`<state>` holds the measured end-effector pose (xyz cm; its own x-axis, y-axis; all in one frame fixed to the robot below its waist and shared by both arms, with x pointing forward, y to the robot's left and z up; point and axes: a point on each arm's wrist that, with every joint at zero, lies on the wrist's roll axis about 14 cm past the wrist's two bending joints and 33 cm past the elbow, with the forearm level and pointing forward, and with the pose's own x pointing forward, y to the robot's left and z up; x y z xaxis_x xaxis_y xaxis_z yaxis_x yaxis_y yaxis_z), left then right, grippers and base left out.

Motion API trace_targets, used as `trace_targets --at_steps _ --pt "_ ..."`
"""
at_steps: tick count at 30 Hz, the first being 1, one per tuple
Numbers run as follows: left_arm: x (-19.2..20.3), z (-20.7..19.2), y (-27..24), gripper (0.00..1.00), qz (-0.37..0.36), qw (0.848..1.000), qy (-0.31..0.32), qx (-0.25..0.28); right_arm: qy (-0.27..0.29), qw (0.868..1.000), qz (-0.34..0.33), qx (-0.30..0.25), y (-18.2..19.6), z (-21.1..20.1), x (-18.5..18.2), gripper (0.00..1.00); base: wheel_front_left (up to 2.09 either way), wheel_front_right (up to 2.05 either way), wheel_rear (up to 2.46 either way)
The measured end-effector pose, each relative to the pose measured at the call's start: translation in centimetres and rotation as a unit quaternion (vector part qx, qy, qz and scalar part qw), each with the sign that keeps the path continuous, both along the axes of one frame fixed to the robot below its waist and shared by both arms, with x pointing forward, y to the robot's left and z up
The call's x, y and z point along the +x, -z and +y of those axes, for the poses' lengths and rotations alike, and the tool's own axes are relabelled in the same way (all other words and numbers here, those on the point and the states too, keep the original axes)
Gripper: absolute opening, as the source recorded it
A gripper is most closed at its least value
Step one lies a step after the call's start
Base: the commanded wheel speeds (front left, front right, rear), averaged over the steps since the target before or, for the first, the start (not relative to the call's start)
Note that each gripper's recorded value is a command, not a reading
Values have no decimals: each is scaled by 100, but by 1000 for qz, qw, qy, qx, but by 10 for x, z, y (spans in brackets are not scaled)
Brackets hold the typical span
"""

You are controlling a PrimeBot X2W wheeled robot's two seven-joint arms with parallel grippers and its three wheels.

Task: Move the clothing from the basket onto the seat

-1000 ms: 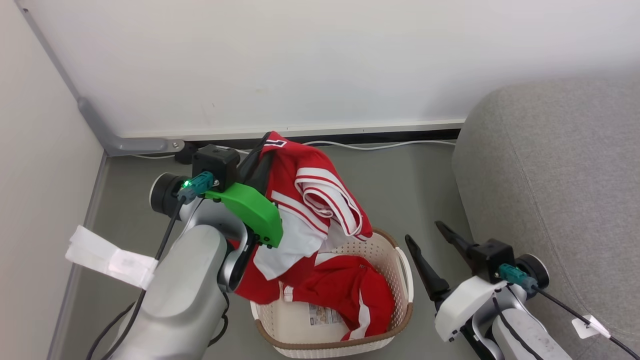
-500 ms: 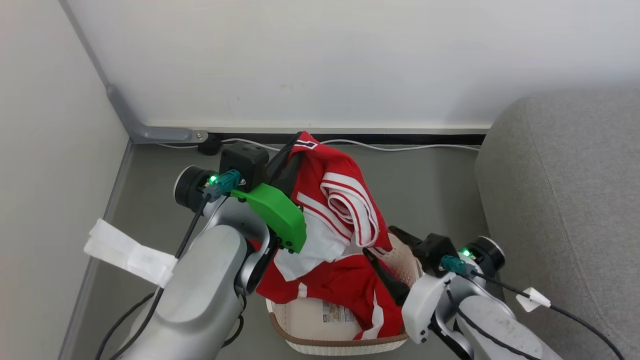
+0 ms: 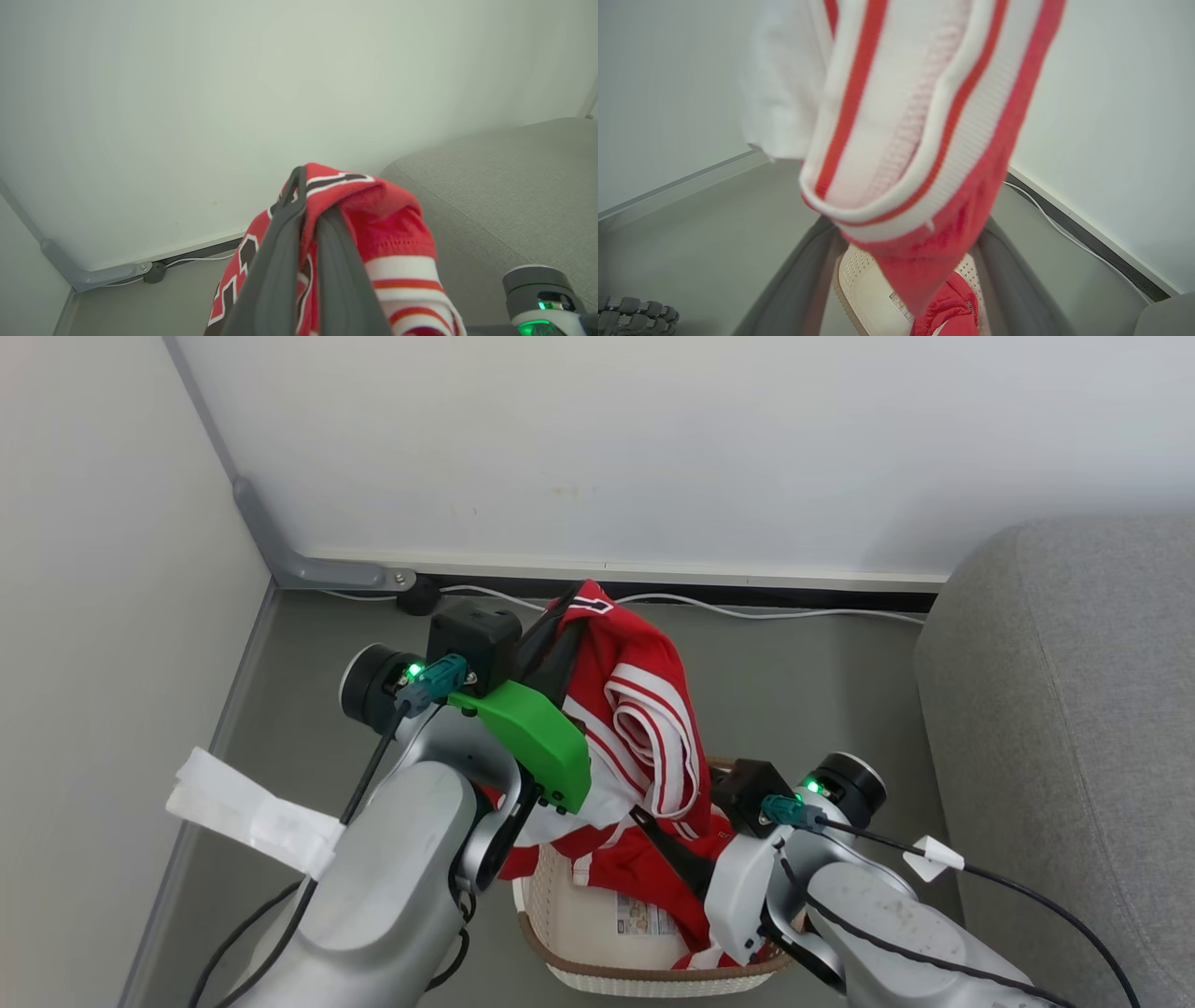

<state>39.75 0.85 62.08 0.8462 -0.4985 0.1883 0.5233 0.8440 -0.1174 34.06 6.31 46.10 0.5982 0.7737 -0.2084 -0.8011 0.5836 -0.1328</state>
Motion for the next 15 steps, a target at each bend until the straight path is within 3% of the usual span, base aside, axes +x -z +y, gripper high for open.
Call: trace_targets --at_steps 1,2,3,4,5,6,15 --pt "-1 -1 1 0 2 1000 1 -1 -3 1000 1 1 -1 2 0 100 0 0 0" --pt "-1 -1 1 0 7 1000 1 -3 -5 1000 1 2 -2 4 0 93 0 0 0" --pt "-1 -1 1 0 9 1000 1 -9 -7 1000 -2 2 -3 5 1 53 0 0 0" --pt "-1 -1 1 0 10 1000 1 -11 -9 1000 -4 4 -5 6 2 33 0 0 0" --pt "-1 -1 1 0 11 1000 1 -12 -9 1000 -6 7 -7 7 3 4 0 0 0" --pt "-1 -1 2 0 14 1000 0 -11 -8 1000 -7 9 -8 7 5 0 0 0 0" --pt "2 7 22 0 48 998 -18 -24 25 999 5 34 -12 -7 17 0 0 0 0"
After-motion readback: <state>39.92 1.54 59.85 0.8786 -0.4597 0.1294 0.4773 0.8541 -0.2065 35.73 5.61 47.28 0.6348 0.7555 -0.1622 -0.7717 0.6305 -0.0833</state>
